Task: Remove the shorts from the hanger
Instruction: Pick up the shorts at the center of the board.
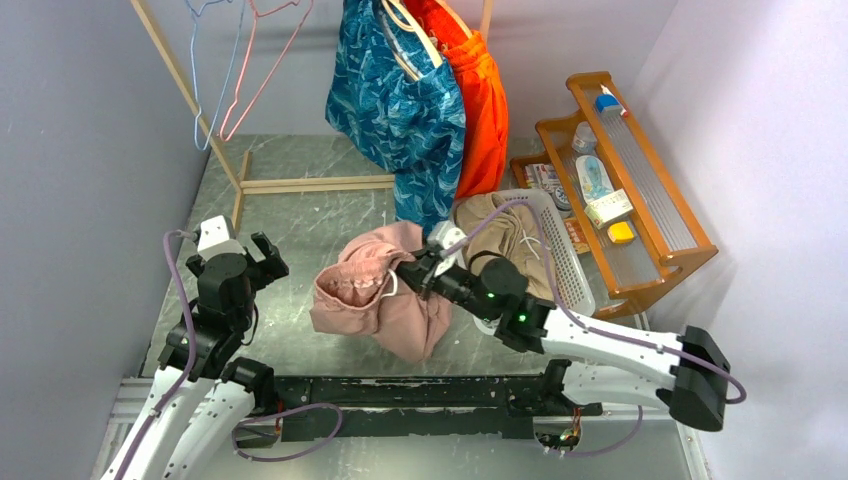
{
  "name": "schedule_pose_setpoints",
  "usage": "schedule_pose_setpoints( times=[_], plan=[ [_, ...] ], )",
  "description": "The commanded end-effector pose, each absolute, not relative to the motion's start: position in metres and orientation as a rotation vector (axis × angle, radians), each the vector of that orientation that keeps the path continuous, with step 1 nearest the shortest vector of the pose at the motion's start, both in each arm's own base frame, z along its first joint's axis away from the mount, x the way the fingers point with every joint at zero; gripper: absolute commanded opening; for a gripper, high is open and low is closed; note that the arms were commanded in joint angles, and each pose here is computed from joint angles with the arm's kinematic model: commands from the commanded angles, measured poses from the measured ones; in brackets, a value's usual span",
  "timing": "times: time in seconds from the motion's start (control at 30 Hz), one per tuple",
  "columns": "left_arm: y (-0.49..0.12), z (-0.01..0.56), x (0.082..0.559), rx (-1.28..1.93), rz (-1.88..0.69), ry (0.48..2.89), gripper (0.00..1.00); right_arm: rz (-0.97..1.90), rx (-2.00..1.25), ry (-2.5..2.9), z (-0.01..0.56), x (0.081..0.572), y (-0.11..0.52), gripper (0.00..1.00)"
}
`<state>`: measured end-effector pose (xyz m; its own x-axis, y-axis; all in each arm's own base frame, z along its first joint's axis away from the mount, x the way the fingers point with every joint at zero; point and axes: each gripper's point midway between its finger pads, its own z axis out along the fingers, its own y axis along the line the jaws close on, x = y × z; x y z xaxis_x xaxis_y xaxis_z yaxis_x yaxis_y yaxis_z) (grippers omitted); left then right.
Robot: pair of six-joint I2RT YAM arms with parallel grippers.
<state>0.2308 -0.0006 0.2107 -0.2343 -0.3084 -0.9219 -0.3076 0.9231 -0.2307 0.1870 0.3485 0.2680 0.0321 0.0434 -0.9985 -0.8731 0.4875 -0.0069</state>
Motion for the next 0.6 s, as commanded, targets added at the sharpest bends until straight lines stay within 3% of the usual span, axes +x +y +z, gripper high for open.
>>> schedule_pose_setpoints(
  times=[0.0, 0.23, 0.57],
  plan=[
    [-0.001, 0.223, 0.232, -0.45, -0.019, 1.801, 0.97, 0.823, -0.686, 1.261, 0.309, 0.187, 0.322, 0.0],
    [-0.003, 0.223, 0.233, -0.441, -0.026, 1.805, 0.97, 0.779, -0.713, 1.287, 0.306, 0.185, 0.311, 0.0],
    [-0.001, 0.224, 0.231, -0.452, -0.028, 1.794, 0.97, 0.756, -0.759, 1.672, 0.179, 0.2, 0.345, 0.0]
  ],
)
